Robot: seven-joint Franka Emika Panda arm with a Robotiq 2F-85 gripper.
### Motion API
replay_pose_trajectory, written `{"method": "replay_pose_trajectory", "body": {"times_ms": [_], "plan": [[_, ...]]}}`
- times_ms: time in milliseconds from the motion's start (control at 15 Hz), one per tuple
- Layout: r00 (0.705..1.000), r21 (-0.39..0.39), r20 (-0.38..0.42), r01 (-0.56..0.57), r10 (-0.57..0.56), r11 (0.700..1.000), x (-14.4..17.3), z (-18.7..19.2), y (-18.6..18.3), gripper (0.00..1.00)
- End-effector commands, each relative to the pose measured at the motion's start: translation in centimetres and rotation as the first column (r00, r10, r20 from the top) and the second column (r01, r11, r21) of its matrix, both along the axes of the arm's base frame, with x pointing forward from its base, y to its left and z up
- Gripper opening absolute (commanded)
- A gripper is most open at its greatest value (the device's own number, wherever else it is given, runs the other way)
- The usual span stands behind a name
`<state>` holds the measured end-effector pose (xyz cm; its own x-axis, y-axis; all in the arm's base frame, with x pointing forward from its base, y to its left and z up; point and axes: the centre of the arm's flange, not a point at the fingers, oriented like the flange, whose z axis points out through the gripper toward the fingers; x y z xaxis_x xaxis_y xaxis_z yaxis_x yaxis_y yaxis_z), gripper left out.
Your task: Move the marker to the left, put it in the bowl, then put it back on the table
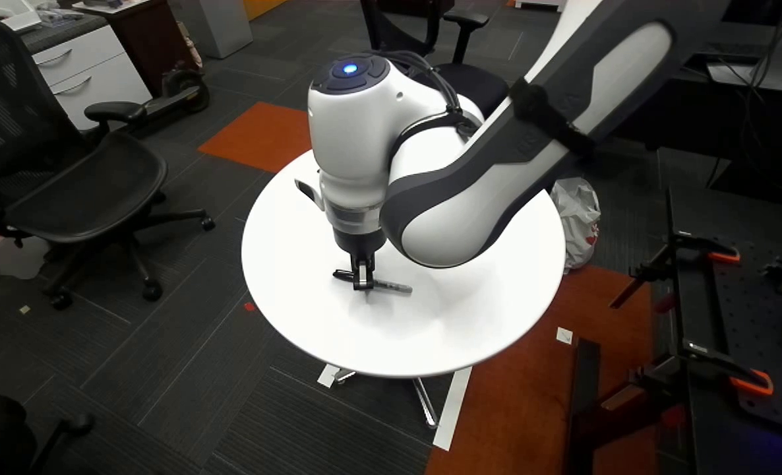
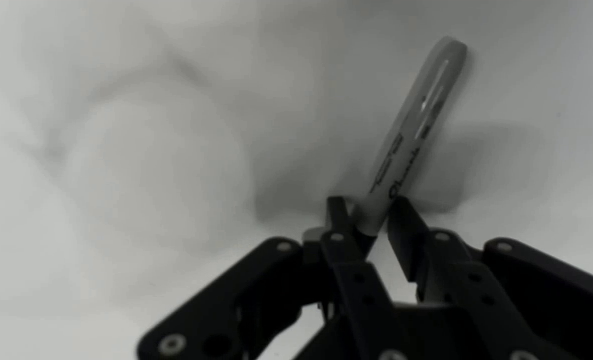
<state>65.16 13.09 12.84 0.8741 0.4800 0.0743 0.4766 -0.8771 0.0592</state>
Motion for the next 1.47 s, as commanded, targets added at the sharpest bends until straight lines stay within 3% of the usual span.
{"method": "replay_pose_trajectory", "body": {"times_ms": [0, 200, 533, 933, 1133, 1400], "plan": [[1.0, -0.015, 0.008, 0.005, -0.005, 1.0, 0.5, 0.0, -0.1, 0.0], [0.999, -0.019, 0.013, 0.05, -0.049, 0.999, 0.7, 1.9, -2.0, 0.04], [0.981, -0.051, 0.087, 0.178, -0.173, 0.983, 1.4, 10.0, -9.0, 0.04], [0.906, -0.072, 0.178, 0.402, -0.384, 0.913, 1.4, 17.9, -21.1, 0.04], [0.856, -0.084, 0.209, 0.497, -0.472, 0.864, 1.0, 18.6, -27.1, 0.04], [0.821, -0.082, 0.208, 0.557, -0.532, 0.827, 0.9, 16.5, -32.4, 0.04]]}}
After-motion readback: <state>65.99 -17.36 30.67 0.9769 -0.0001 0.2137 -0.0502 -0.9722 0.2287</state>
